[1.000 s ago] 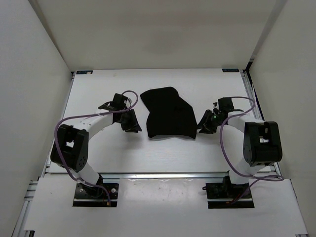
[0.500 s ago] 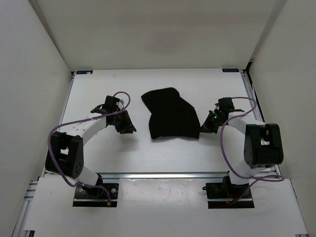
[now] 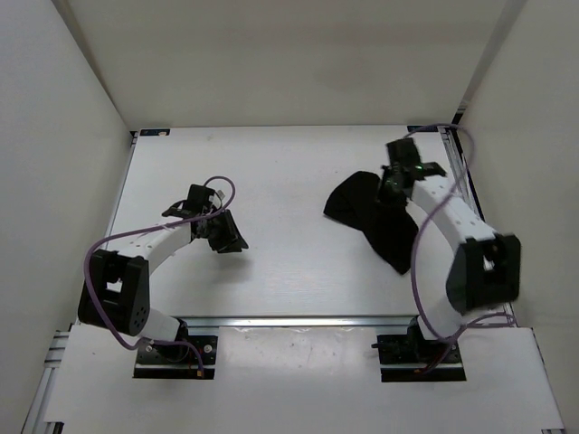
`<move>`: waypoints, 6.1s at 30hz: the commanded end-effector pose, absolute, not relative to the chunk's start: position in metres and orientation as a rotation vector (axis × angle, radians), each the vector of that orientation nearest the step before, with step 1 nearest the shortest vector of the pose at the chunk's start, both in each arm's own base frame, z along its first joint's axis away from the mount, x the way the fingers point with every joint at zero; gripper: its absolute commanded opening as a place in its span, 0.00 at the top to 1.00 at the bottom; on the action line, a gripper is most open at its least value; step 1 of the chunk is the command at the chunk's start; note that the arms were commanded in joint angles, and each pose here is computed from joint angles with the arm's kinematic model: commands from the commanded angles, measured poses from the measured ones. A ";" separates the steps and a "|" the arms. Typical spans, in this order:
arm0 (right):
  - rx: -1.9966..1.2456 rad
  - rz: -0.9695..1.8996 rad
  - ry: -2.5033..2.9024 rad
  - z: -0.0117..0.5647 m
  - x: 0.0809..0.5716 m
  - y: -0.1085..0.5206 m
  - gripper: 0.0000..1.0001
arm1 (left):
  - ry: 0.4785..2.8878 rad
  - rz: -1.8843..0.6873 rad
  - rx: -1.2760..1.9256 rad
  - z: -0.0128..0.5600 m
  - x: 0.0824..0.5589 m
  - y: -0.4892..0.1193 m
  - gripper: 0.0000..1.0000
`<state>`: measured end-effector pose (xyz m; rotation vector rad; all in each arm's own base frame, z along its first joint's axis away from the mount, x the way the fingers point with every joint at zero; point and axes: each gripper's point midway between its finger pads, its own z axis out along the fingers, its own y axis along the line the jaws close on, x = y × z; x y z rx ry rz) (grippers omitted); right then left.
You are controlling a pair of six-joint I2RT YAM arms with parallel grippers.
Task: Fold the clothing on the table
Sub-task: Flatten the skirt out
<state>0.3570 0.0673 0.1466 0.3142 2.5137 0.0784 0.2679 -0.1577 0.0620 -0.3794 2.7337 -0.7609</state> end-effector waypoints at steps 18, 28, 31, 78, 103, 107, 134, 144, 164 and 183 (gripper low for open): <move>-0.246 1.067 1.860 0.315 0.356 0.197 1.00 | 2.712 -0.774 -0.328 0.068 0.267 -0.163 0.62; 0.034 0.932 2.732 0.075 0.194 0.146 1.00 | 2.732 -0.759 -0.371 0.057 0.259 -0.155 0.63; 0.116 0.928 2.669 0.086 0.201 0.138 1.00 | 2.731 -0.781 -0.349 0.058 0.258 -0.161 0.62; 0.004 0.585 2.597 0.056 0.320 0.127 0.60 | 2.703 -0.916 -0.277 0.078 0.265 -0.192 0.62; 0.310 0.170 2.307 0.165 0.405 0.025 0.67 | 2.713 -0.906 -0.302 0.075 0.265 -0.188 0.63; 0.204 0.081 2.240 0.179 0.384 0.048 0.47 | 2.699 -0.910 -0.321 0.076 0.267 -0.184 0.62; -0.050 0.708 3.025 0.032 0.235 0.201 1.00 | 2.428 -1.286 0.192 0.163 0.386 -0.360 1.00; -0.062 0.687 3.186 0.054 0.147 0.157 1.00 | 2.554 -1.289 0.221 0.101 0.357 -0.385 1.00; 0.525 0.559 2.549 0.161 0.261 0.054 1.00 | 2.751 -0.415 0.162 0.016 0.346 -0.309 1.00; 0.433 0.353 2.682 0.116 0.321 0.044 0.65 | 2.938 -0.545 0.235 0.029 0.205 -0.238 1.00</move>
